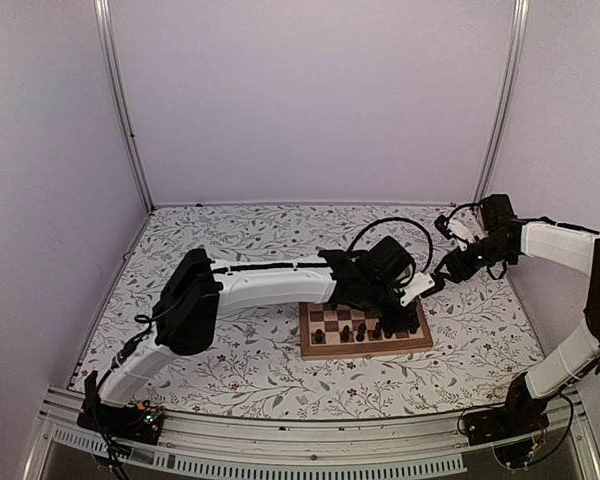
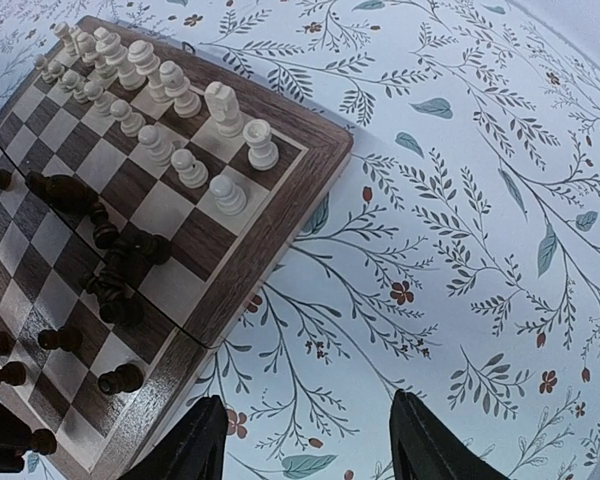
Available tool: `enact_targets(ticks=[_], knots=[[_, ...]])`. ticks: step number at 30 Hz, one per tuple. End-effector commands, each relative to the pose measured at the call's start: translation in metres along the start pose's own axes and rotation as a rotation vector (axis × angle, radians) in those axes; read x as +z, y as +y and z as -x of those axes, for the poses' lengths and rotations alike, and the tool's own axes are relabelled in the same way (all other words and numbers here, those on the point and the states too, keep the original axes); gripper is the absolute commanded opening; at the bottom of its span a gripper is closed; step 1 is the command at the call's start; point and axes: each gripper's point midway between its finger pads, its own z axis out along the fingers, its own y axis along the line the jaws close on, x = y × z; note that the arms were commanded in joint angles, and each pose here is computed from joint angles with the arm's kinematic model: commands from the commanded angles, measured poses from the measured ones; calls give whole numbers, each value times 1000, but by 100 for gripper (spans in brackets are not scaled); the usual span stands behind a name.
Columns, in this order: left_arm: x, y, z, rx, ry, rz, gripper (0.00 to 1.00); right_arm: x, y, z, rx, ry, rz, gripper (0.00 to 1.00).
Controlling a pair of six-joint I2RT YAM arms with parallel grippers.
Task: Set up the chess pieces on the board
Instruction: Place the chess piece on the chessboard.
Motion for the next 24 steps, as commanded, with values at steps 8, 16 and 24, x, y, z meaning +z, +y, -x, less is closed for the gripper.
enact_targets(ticks=[8, 16, 24], knots=[[14, 0, 12, 0, -55, -6, 10, 4, -8, 2, 5, 1, -18, 59], [20, 0, 6, -6, -42, -14, 11, 7, -6, 0, 5, 10, -6, 59], [20, 1, 5, -6, -34, -10, 26, 7, -5, 0, 6, 13, 2, 59]])
